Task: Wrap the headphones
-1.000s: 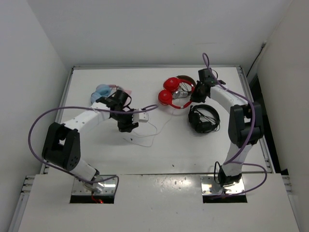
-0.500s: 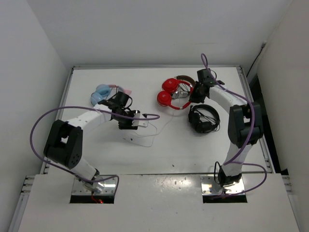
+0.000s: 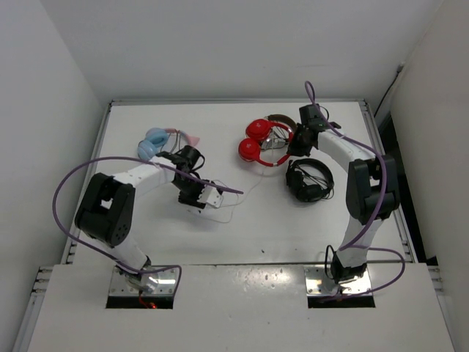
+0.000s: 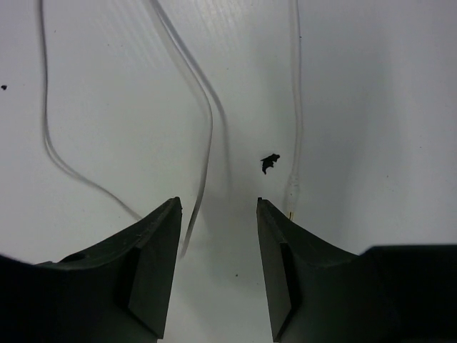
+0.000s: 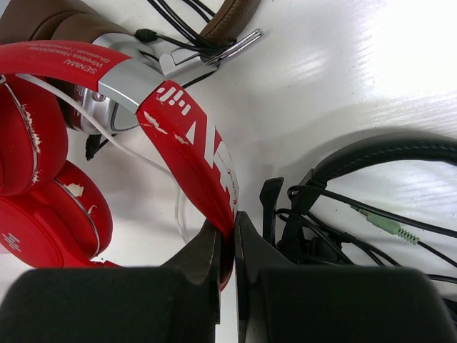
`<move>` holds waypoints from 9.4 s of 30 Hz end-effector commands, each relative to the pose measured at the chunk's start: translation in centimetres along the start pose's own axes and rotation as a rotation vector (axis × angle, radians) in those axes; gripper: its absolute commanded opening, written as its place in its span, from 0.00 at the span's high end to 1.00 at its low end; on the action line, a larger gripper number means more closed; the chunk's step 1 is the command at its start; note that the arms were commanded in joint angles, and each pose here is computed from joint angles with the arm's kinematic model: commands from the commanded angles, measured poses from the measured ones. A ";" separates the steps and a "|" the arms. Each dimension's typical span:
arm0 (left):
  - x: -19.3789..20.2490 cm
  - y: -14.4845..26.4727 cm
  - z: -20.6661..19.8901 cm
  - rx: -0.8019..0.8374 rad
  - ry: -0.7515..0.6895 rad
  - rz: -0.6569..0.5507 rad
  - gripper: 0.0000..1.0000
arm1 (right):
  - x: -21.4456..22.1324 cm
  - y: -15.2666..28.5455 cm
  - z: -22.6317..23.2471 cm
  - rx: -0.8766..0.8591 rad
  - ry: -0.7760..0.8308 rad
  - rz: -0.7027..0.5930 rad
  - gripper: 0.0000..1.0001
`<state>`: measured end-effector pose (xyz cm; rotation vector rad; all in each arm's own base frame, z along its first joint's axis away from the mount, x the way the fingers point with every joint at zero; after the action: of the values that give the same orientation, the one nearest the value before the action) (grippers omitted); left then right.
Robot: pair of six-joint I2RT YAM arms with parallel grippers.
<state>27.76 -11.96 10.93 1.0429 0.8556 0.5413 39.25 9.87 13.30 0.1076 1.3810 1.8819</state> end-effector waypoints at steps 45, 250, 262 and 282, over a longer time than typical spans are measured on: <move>-17.3 24.2 7.7 -1.003 -0.226 -0.385 1.00 | -1.4 3.4 1.0 -0.115 0.155 -0.152 1.00; -2.0 -7.2 -2.4 0.114 0.601 0.155 1.00 | -0.8 7.2 -2.7 -0.248 -0.103 0.013 1.00; -6.3 -2.4 -1.8 -0.004 0.282 -0.007 1.00 | -2.1 6.9 -2.4 -0.252 -0.156 -0.003 1.00; -16.8 4.0 -5.0 -0.113 -0.397 -0.248 1.00 | -6.2 6.4 -2.3 -0.247 -0.272 -0.066 1.00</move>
<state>15.03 -19.16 16.74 0.9752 0.6657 0.2686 36.51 4.08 16.98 0.2692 1.0840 1.9100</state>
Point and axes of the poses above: each gripper's point midway between its finger pads, its own y axis back along the fingers, its own z axis along the line the jaws close on, x = y × z, the point moved 8 cm from there along y, back along the fingers, and after that the axes turned 12 degrees about -y, right-handed, at the moved point
